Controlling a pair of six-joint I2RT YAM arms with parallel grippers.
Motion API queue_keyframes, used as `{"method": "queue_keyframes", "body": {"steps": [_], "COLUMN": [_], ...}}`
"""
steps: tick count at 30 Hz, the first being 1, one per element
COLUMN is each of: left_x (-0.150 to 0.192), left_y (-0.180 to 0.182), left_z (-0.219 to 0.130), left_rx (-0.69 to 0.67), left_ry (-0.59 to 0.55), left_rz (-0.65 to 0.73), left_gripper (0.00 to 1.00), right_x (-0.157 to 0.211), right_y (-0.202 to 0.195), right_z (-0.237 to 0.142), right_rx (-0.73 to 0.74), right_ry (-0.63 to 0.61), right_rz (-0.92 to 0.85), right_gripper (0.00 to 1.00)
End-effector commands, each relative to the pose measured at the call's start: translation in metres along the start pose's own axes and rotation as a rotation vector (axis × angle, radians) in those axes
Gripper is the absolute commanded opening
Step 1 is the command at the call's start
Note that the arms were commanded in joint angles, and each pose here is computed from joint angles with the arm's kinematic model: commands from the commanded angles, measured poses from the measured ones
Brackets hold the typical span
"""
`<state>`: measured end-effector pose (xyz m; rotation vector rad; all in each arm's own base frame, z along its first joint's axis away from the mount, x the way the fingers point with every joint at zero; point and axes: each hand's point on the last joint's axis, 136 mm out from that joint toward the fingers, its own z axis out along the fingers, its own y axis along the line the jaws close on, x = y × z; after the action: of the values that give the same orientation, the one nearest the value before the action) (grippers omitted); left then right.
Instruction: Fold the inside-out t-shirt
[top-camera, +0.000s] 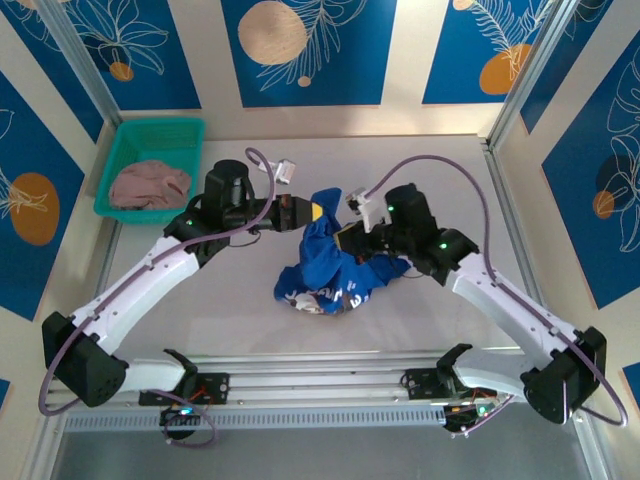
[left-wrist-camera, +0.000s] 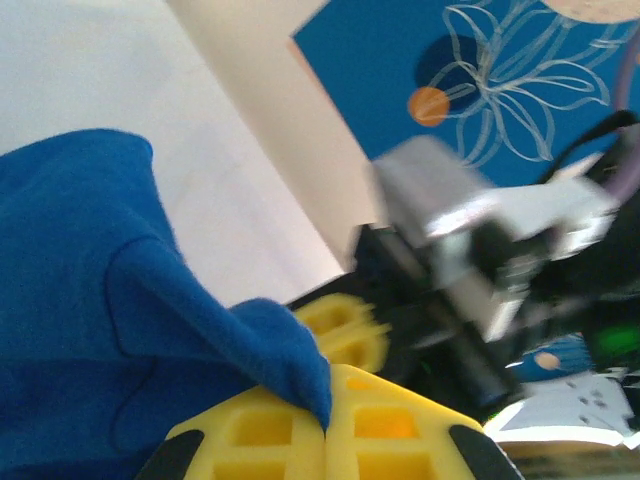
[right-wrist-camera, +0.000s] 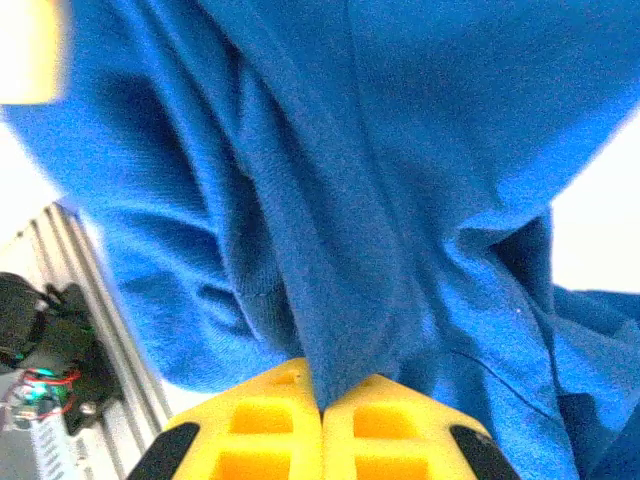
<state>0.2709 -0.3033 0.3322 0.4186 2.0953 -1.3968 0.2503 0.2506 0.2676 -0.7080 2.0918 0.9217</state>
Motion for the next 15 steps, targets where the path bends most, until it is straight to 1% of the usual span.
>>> {"method": "queue_keyframes", "body": {"steps": [1, 3, 5, 10, 11, 12, 13, 14, 15], "left_x": [-0.008, -0.01, -0.009, -0.006, -0.005, -0.003, -0.001, 0.0, 0.001], "left_y": [0.037, 0.044, 0.048, 0.051, 0.051, 0.052, 0.054, 0.055, 0.054], "left_z": [-0.013, -0.011, -0.01, -0.015, -0.016, -0.017, -0.02, -0.025, -0.031], "left_rx": [-0.145, -0.167, -0.182, -0.21, -0.216, -0.233, -0.257, -0.286, -0.311], "left_ry": [-0.055, -0.053, -0.044, -0.042, -0.037, -0.03, -0.026, -0.028, -0.036], "left_rz": [0.008, 0.025, 0.05, 0.101, 0.112, 0.13, 0.154, 0.184, 0.219], "left_gripper": [0.0, 0.0, 0.0, 0.0, 0.04, 0.1, 0.16, 0.25, 0.31], "right_x": [-0.019, -0.021, -0.022, -0.025, -0.024, -0.024, -0.023, -0.022, -0.022], "right_y": [0.041, 0.051, 0.058, 0.056, 0.055, 0.053, 0.052, 0.049, 0.047], "right_z": [-0.036, -0.043, -0.044, -0.04, -0.039, -0.038, -0.037, -0.036, -0.036], "right_rx": [-0.293, -0.402, -0.464, -0.493, -0.492, -0.486, -0.481, -0.469, -0.458], "right_ry": [-0.097, -0.107, -0.108, -0.105, -0.102, -0.099, -0.094, -0.089, -0.086], "right_rz": [0.019, 0.053, 0.064, 0.081, 0.085, 0.088, 0.085, 0.084, 0.082], "right_gripper": [0.0, 0.0, 0.0, 0.0, 0.0, 0.0, 0.0, 0.0, 0.0]}}
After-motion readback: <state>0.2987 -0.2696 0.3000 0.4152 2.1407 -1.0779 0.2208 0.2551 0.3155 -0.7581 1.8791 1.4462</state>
